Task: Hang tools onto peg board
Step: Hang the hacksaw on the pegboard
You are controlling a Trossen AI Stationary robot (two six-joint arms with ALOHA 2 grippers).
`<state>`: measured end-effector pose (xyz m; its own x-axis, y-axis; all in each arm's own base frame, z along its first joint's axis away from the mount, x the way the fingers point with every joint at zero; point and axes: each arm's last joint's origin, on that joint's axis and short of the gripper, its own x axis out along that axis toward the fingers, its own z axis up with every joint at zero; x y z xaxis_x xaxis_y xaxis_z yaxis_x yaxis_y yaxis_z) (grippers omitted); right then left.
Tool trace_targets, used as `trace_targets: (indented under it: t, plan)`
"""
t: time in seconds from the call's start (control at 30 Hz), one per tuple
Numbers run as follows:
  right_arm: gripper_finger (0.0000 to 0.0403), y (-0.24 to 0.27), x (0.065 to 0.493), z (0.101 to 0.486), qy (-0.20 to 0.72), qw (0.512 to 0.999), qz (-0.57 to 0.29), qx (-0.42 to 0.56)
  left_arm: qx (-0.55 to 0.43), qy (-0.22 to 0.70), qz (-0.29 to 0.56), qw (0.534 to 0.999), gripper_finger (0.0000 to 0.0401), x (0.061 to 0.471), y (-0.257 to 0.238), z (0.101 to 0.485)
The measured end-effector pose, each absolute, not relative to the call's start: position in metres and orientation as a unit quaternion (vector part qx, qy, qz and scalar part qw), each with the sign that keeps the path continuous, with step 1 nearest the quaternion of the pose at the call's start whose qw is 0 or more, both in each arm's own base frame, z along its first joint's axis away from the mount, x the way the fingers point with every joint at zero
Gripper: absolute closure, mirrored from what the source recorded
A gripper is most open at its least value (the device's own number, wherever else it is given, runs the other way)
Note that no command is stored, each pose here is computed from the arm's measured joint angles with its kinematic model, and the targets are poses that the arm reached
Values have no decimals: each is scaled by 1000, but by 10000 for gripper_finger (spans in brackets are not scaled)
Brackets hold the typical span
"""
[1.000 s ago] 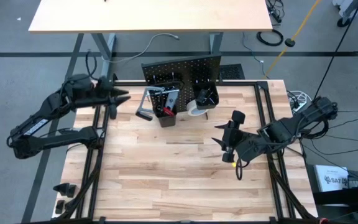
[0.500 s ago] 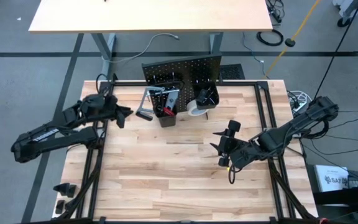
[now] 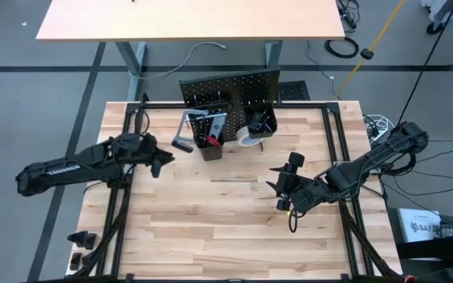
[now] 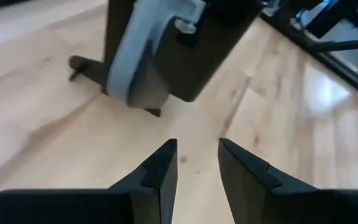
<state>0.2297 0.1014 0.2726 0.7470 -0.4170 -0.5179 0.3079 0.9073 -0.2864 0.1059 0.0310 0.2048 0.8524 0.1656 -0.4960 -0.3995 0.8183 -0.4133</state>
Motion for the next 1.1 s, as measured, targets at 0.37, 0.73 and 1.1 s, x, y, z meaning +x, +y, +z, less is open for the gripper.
trace_targets:
  t: [0.37,0.73,1.1]
  plan:
    - [206,102,231,274,292,932,-191,-96,-180,248,213,928,283,107,36,199]
    - [206,102,231,274,295,930,-185,-113,-69,266,196,941,283,119,41,198]
    - [206,102,231,274,297,930,-183,-114,1,276,198,941,283,119,42,198]
